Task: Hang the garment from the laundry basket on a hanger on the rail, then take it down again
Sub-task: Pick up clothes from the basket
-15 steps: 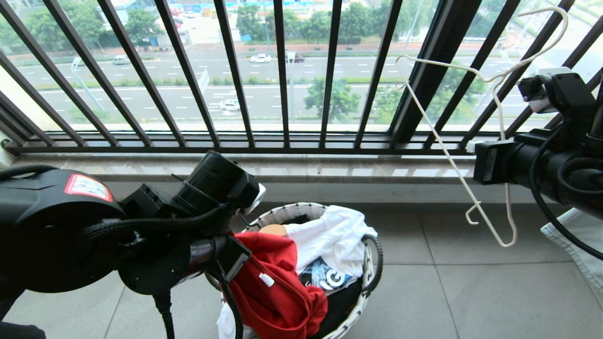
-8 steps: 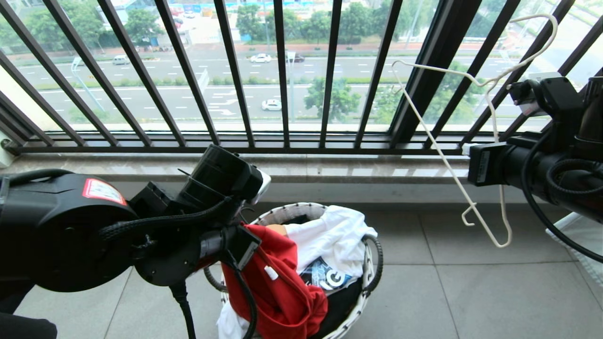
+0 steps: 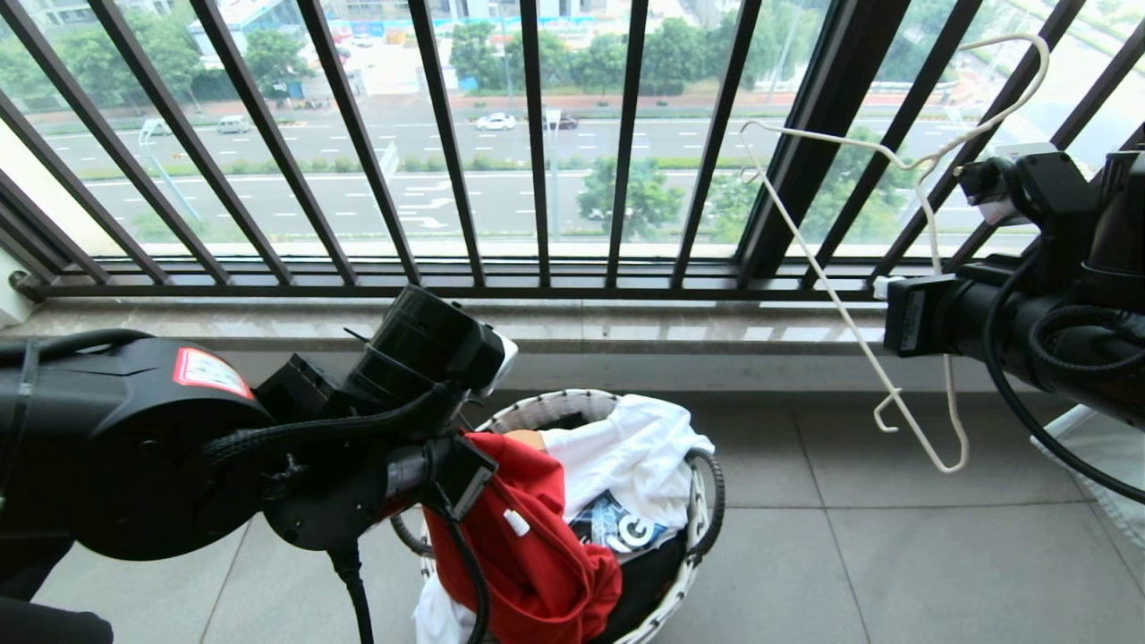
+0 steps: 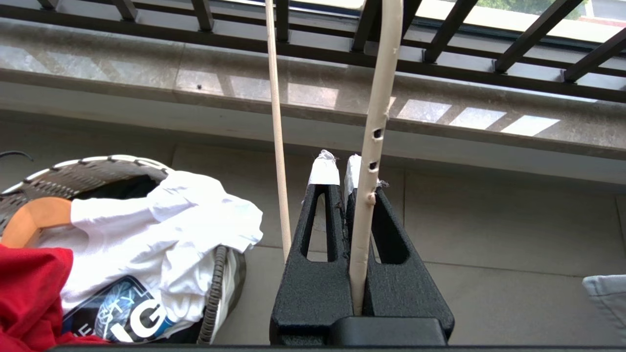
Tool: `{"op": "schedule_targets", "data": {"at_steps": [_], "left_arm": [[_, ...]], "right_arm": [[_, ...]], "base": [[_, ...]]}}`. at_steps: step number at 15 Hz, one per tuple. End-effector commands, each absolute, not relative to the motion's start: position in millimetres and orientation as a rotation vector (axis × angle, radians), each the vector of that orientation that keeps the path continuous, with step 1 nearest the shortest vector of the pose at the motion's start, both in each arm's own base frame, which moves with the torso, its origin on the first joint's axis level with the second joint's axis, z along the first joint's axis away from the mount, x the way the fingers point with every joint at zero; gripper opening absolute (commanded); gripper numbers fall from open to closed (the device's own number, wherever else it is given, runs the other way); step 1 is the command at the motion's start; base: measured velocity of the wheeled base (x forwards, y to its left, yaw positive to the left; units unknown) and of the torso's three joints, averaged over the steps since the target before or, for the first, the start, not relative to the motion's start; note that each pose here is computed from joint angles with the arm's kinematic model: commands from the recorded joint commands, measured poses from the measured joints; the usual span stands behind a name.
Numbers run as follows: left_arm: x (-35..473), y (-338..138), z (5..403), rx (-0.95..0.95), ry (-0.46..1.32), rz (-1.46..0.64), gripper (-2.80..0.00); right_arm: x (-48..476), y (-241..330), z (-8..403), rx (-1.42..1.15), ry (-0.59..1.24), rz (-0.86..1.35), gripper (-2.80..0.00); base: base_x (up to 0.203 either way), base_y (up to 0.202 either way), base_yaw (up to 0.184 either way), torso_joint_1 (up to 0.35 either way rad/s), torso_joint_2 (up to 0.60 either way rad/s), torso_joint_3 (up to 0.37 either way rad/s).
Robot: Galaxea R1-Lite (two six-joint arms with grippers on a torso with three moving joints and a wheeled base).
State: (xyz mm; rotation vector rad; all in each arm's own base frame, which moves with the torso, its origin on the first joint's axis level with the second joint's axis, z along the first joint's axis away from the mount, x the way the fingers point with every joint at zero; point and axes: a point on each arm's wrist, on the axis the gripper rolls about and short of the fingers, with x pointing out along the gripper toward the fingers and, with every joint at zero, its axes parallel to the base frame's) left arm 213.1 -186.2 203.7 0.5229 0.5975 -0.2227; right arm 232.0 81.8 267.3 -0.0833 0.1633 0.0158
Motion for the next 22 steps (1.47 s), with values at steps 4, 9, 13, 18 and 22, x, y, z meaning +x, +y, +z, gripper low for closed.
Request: {"op": "schedule_targets", "data": {"at_steps": [4,9,13,18,22], "left_arm": [[214,-187,198,0.539,0.614,-0.22,-2.8],[211,-189,191,0.573,0.63,-0.235,-2.8],[210,-188,193,0.571,0.623,-0.236,-2.8],[213,-191,196,0.54,0.581,-0.235,-2.8],[214,-191,193,0.546,0.587,-0.236,-2.8]], "right_arm": [[236,83,264,-0.088,0.175,0.016,-2.8],[238,84,261,-0.092,0.185,0.016,-2.8],[237,84,262,-0.09,0.18,0.016,-2.8],[239,89,257,-0.098,0.197,0.031,-2.8],[239,89,256,-0.099,0.197,0.033,-2.8]], "base": [[0.0,0.0,0.0,0.003,0.0,0.187],[0.0,0.0,0.0,0.004,0.0,0.202],[0.0,0.0,0.0,0.002,0.0,0.204],[0.0,0.0,0.0,0.0,0.0,0.159],[0.0,0.0,0.0,0.001,0.0,0.18]]}}
